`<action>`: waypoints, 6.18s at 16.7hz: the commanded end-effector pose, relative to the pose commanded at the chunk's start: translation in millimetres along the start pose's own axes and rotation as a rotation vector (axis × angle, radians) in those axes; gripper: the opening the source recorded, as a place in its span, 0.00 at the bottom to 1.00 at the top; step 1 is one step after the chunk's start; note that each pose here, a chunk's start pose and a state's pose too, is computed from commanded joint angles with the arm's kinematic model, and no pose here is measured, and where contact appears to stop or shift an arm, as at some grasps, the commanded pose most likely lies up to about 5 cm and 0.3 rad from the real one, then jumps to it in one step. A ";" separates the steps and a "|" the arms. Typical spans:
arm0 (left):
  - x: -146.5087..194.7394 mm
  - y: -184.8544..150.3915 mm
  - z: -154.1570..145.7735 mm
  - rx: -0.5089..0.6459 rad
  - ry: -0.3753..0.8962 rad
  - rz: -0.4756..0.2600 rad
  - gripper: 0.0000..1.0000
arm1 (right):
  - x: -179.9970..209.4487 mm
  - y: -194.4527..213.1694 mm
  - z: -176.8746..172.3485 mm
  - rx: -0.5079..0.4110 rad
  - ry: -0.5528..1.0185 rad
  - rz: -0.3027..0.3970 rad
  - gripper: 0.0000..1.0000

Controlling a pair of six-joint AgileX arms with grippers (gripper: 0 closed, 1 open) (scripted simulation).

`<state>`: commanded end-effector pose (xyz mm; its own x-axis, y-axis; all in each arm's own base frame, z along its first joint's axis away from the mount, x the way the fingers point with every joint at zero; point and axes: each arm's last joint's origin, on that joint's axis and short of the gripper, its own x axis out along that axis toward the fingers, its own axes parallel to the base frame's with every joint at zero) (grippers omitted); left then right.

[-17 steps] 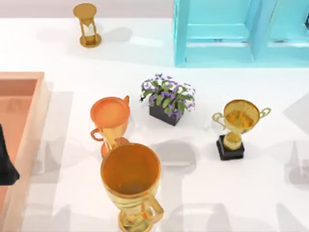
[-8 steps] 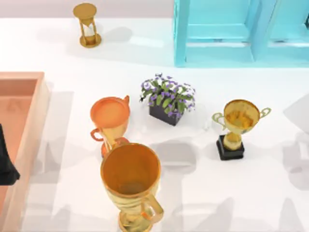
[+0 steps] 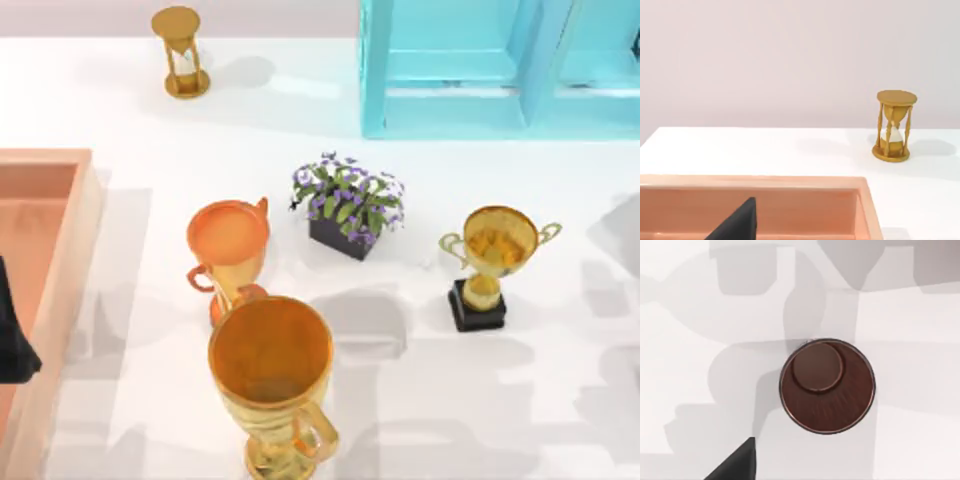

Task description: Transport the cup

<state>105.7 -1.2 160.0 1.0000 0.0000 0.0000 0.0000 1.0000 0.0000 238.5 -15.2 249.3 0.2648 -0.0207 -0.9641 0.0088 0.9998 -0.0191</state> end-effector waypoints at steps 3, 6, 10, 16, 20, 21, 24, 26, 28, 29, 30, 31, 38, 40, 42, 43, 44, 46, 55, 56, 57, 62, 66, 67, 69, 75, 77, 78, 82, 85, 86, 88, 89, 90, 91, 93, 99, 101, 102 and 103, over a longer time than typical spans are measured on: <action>0.0 0.0 0.0 0.000 0.000 0.000 1.00 | 8.4 -4.0 27.1 0.001 0.168 0.010 1.00; 0.0 0.0 0.0 0.000 0.000 0.000 1.00 | 12.1 -6.7 41.6 0.003 0.257 0.017 1.00; 0.0 0.0 0.0 0.000 0.000 0.000 1.00 | 12.5 -7.2 43.7 0.004 0.270 0.019 1.00; 0.0 0.0 0.0 0.000 0.000 0.000 1.00 | 33.1 -6.4 39.7 0.004 0.277 0.019 1.00; 0.0 0.0 0.0 0.000 0.000 0.000 1.00 | 77.6 -6.1 31.3 0.003 0.254 0.017 1.00; 0.0 0.0 0.0 0.000 0.000 0.000 1.00 | 88.3 -5.9 27.4 0.003 0.255 0.018 1.00; 0.0 0.0 0.0 0.000 0.000 0.000 1.00 | 107.7 -5.3 17.7 0.004 0.268 0.019 1.00; 0.0 0.0 0.0 0.000 0.000 0.000 1.00 | 108.9 -5.3 17.1 0.004 0.270 0.019 1.00; 0.0 0.0 0.0 0.000 0.000 0.000 1.00 | 108.9 -5.3 17.1 0.004 0.270 0.019 1.00; 0.0 0.0 0.0 0.000 0.000 0.000 1.00 | 108.9 -5.3 17.1 0.004 0.270 0.019 0.92; 0.0 0.0 0.0 0.000 0.000 0.000 1.00 | 108.9 -5.3 17.1 0.004 0.270 0.019 0.85; 0.0 0.0 0.0 0.000 0.000 0.000 1.00 | 108.9 -5.3 17.1 0.004 0.270 0.019 0.77; 0.0 0.0 0.0 0.000 0.000 0.000 1.00 | 108.9 -5.3 17.1 0.004 0.270 0.019 0.25; 0.0 0.0 0.0 0.000 0.000 0.000 1.00 | 108.9 -5.3 17.1 0.004 0.270 0.019 0.10; 0.0 0.0 0.0 0.000 0.000 0.000 1.00 | 108.9 -5.3 17.1 0.004 0.270 0.019 0.00; 0.0 0.0 0.0 0.000 0.000 0.000 1.00 | 108.9 -5.3 17.1 0.004 0.270 0.019 0.00; 0.0 0.0 0.0 0.000 0.000 0.000 1.00 | 108.9 -5.3 17.1 0.004 0.270 0.019 0.00; 0.0 0.0 0.0 0.000 0.000 0.000 1.00 | 108.9 -5.3 17.1 0.004 0.270 0.019 0.00; 0.0 0.0 0.0 0.000 0.000 0.000 1.00 | 111.2 -34.2 4.4 0.071 0.384 0.053 0.00; 0.0 0.0 0.0 0.000 0.000 0.000 1.00 | 110.7 -47.7 -0.6 0.103 0.422 0.070 0.00; 0.0 0.0 0.0 0.000 0.000 0.000 1.00 | 109.6 -63.7 -6.2 0.140 0.458 0.090 0.00; 0.0 0.0 0.0 0.000 0.000 0.000 1.00 | 95.4 -149.5 -22.4 0.257 0.515 0.180 0.00; 0.0 0.0 0.0 0.000 0.000 0.000 1.00 | 73.0 -209.7 -3.3 0.174 0.398 0.124 0.00; 0.0 0.0 0.0 0.000 0.000 0.000 1.00 | 66.3 -221.4 4.1 0.139 0.363 0.092 0.00; 0.0 0.0 0.0 0.000 0.000 0.000 1.00 | 54.5 -237.8 18.0 0.068 0.304 0.027 0.00; 0.0 0.0 0.0 0.000 0.000 0.000 1.00 | 43.9 -246.9 32.2 -0.004 0.252 -0.040 0.00; 0.0 0.0 0.0 0.000 0.000 0.000 1.00 | 43.8 -245.9 31.9 -0.004 0.251 -0.041 0.00; 0.0 0.0 0.0 0.000 0.000 0.000 1.00 | 48.3 -245.6 31.2 -0.005 0.253 -0.039 0.00; 0.0 0.0 0.0 0.000 0.000 0.000 1.00 | 79.5 -244.0 24.8 -0.009 0.247 -0.043 0.00; 0.0 0.0 0.0 0.000 0.000 0.000 1.00 | 103.2 -242.1 17.0 -0.005 0.250 -0.042 0.00; 0.0 0.0 0.0 0.000 0.000 0.000 1.00 | 106.2 -241.6 15.6 -0.004 0.252 -0.040 0.00; 0.0 0.0 0.0 0.000 0.000 0.000 1.00 | 106.5 -241.6 15.5 -0.004 0.252 -0.040 0.00; 0.0 0.0 0.0 0.000 0.000 0.000 1.00 | 106.5 -241.6 15.5 -0.004 0.252 -0.040 0.00; 0.0 0.0 0.0 0.000 0.000 0.000 1.00 | 106.5 -241.6 15.5 -0.004 0.252 -0.040 0.08; 0.0 0.0 0.0 0.000 0.000 0.000 1.00 | 106.5 -241.6 15.5 -0.004 0.252 -0.040 0.15; 0.0 0.0 0.0 0.000 0.000 0.000 1.00 | 106.5 -241.6 15.5 -0.004 0.252 -0.040 0.30; 0.0 0.0 0.0 0.000 0.000 0.000 1.00 | 106.5 -241.6 15.5 -0.004 0.252 -0.040 0.75; 0.0 0.0 0.0 0.000 0.000 0.000 1.00 | 106.5 -241.6 15.5 -0.004 0.252 -0.040 0.90; 0.0 0.0 0.0 0.000 0.000 0.000 1.00 | 106.5 -241.6 15.5 -0.004 0.252 -0.040 0.98; 0.0 0.0 0.0 0.000 0.000 0.000 1.00 | 106.5 -241.6 15.5 -0.004 0.252 -0.040 1.00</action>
<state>105.7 -1.2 160.0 1.0000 0.0000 0.0000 0.0000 1.0000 0.0000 279.6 -258.9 155.4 0.0153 -0.0595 -0.9981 0.0105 0.9982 -0.0593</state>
